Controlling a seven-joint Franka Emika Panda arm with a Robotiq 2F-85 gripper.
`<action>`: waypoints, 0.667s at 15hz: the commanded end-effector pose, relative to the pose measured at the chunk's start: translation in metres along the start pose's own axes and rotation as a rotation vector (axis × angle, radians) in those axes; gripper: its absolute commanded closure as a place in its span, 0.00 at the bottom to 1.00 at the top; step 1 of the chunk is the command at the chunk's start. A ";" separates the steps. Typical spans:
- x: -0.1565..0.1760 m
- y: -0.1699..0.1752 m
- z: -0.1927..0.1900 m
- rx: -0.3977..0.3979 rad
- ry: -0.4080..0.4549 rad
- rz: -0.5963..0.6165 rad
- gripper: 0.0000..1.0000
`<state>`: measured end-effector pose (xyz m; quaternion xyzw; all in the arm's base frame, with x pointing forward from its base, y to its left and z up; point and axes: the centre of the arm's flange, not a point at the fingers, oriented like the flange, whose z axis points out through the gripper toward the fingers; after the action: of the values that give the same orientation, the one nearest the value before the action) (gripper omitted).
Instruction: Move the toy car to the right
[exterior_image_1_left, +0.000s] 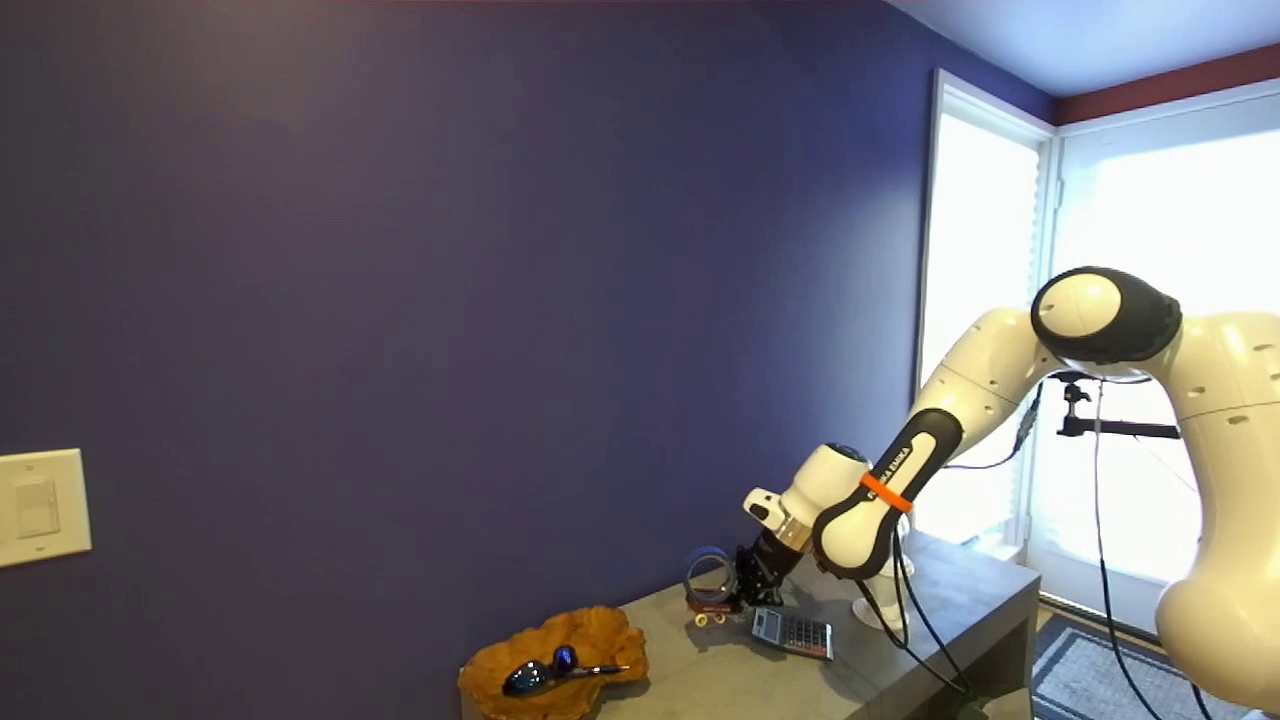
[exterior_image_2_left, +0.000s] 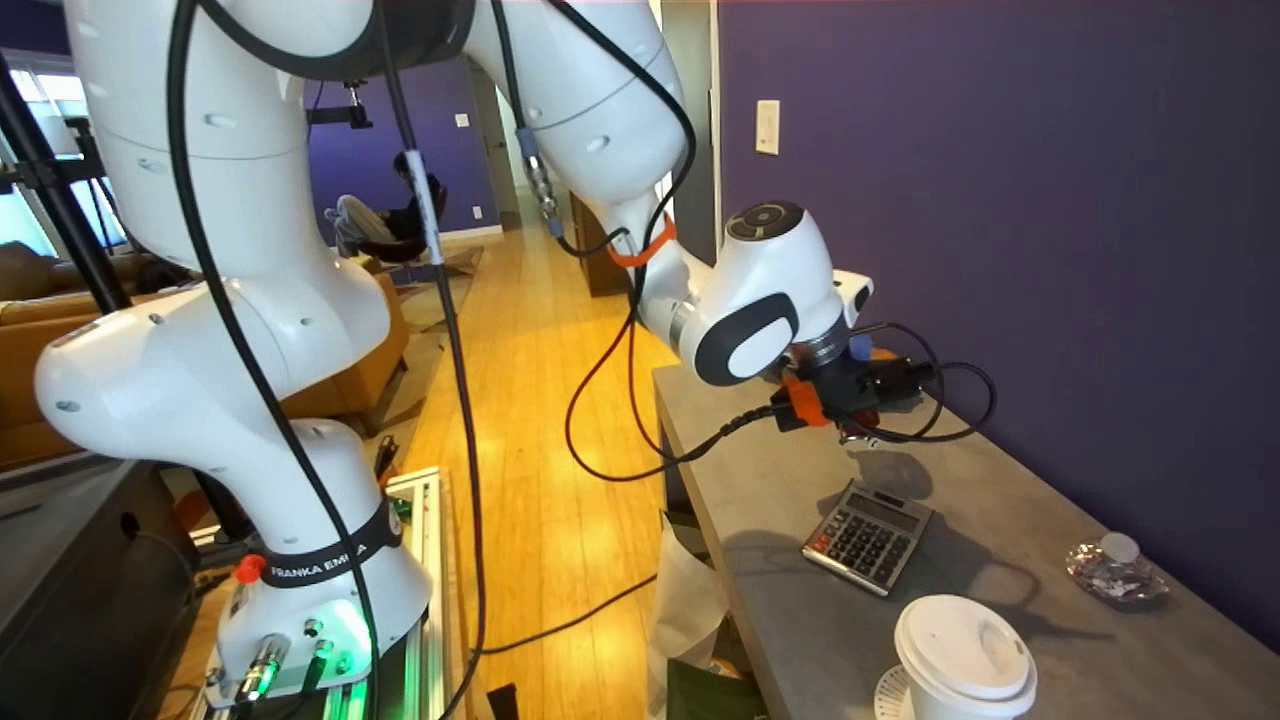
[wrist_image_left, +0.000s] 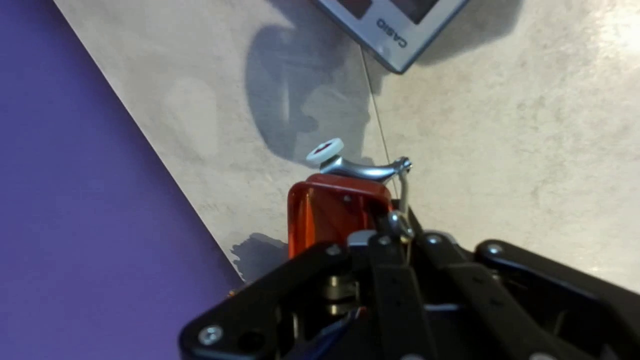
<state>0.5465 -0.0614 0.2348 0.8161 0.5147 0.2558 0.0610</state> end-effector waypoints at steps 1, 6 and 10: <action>0.000 0.030 -0.030 -0.012 -0.056 0.087 0.99; -0.003 0.054 -0.055 -0.030 -0.114 0.183 0.99; -0.007 0.053 -0.049 -0.024 -0.124 0.181 0.96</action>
<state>0.5634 -0.1004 0.2936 0.8727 0.4309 0.2155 0.0793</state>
